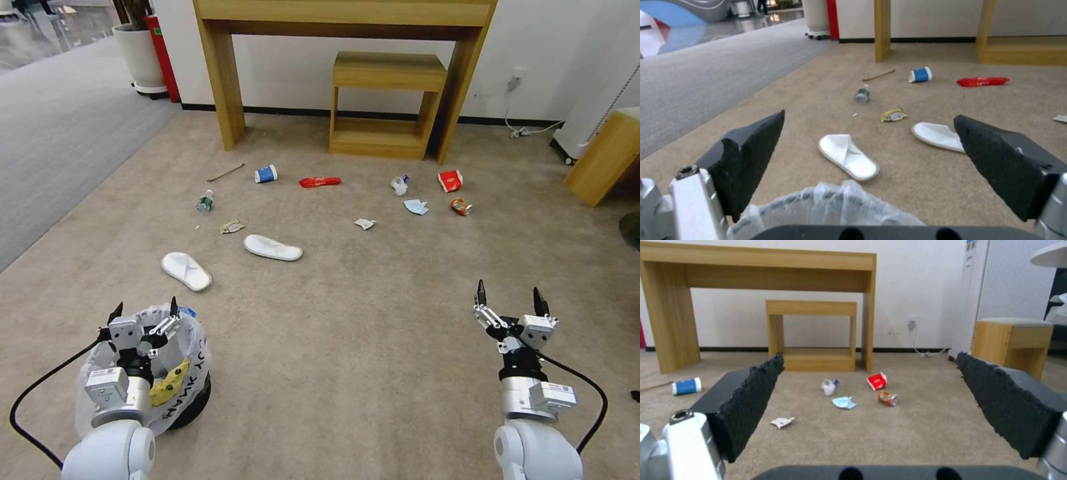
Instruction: Pick up the trash bin and place the garbage on the floor into it.
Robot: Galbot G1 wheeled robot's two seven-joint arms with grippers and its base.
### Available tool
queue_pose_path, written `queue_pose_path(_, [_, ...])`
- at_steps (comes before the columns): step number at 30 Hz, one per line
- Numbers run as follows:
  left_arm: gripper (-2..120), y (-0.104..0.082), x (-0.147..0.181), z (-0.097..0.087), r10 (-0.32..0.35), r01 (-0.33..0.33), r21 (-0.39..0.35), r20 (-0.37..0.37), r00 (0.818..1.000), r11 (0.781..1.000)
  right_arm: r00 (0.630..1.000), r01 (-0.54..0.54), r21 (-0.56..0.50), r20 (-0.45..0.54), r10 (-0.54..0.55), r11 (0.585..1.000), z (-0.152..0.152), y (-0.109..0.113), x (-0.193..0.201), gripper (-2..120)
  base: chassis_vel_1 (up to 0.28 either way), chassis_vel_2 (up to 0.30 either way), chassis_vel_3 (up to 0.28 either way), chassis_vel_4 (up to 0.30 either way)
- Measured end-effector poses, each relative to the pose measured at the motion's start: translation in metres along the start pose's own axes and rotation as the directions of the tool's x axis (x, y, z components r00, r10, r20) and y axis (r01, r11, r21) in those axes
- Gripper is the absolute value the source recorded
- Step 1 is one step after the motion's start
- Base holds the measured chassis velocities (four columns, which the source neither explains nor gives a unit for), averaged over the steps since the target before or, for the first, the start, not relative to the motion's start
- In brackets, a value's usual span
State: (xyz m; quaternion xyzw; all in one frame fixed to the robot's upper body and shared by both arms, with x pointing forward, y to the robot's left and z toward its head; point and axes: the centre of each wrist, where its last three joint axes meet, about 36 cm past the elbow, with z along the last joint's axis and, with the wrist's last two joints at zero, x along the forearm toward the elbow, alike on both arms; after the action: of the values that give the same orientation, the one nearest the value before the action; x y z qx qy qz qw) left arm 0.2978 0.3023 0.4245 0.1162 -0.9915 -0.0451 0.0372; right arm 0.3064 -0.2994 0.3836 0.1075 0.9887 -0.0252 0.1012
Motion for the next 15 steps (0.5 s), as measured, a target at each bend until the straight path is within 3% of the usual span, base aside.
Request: queue_pose_path(15, [100,-0.0001,0.0008,-0.0006,0.0,0.0,-0.001,0.001,1.0,1.0,1.0,-0.019,0.0,0.007,0.019,1.0,-0.0006,0.0025,-0.0011,100,-0.07,0.064,0.068,-0.062])
